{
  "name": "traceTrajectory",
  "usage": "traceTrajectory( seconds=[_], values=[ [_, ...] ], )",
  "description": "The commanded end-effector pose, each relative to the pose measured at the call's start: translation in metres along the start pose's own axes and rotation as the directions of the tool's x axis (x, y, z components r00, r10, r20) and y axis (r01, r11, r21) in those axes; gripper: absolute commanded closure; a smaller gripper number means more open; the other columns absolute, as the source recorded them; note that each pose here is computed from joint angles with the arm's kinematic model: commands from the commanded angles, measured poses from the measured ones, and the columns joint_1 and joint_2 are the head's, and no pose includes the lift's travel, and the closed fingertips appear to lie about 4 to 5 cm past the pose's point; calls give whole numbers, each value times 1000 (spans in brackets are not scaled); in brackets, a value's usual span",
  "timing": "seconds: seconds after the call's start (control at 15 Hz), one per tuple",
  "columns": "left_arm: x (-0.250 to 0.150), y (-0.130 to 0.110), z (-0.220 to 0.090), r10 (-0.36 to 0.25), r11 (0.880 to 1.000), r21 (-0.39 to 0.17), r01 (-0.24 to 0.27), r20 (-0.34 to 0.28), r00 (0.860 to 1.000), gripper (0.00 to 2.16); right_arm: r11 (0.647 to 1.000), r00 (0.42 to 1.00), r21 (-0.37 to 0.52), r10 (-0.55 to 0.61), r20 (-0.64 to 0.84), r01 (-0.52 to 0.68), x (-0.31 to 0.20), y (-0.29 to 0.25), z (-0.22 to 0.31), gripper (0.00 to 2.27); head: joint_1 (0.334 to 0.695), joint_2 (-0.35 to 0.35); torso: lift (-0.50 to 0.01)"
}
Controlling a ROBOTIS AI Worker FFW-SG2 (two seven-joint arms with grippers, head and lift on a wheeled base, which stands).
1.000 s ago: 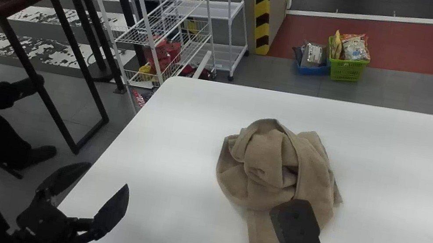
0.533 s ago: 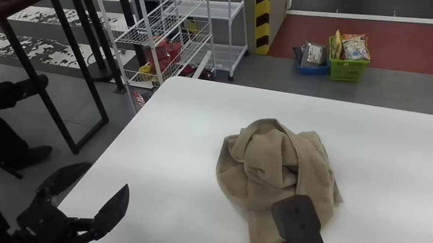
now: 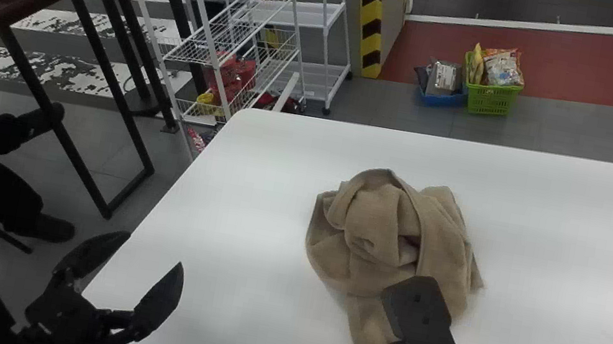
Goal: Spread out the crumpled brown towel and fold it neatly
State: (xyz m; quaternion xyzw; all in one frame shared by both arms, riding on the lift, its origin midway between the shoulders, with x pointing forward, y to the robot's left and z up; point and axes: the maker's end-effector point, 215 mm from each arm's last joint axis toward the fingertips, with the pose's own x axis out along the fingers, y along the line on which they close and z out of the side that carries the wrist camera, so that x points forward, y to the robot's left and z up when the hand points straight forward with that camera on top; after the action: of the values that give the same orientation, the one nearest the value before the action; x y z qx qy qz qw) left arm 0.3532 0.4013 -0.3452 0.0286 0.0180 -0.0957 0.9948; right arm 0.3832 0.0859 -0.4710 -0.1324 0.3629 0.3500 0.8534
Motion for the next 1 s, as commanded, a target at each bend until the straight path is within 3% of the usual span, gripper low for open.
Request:
traceTrajectory(
  seconds=[0.0,0.33,0.47,0.53,0.6,0.93],
  values=[
    [-1,1,-2,4,1000,-5,-4,-2,1000,2,1000,999,1,-27,22,27,0,-5,7,620,695,350,-128],
    [0,3,-1,6,1000,-5,-6,2,1000,2,998,997,25,-54,50,53,-1,-19,10,819,695,350,-128],
    [-1,2,-2,5,1000,-6,-5,1,1000,6,998,989,52,-45,143,38,-4,-22,30,822,695,350,-128],
    [-1,2,-1,5,1000,-7,-5,2,1000,6,997,983,64,-48,176,37,-7,-26,39,1018,695,350,-128],
    [-1,2,-1,5,1000,-6,-5,2,1000,6,996,974,81,-55,222,38,-11,-34,50,1055,695,350,-128],
    [-3,5,-1,10,1000,-8,-10,2,1000,6,981,914,188,-109,392,37,-53,-74,82,1055,695,350,-128]
  ],
)
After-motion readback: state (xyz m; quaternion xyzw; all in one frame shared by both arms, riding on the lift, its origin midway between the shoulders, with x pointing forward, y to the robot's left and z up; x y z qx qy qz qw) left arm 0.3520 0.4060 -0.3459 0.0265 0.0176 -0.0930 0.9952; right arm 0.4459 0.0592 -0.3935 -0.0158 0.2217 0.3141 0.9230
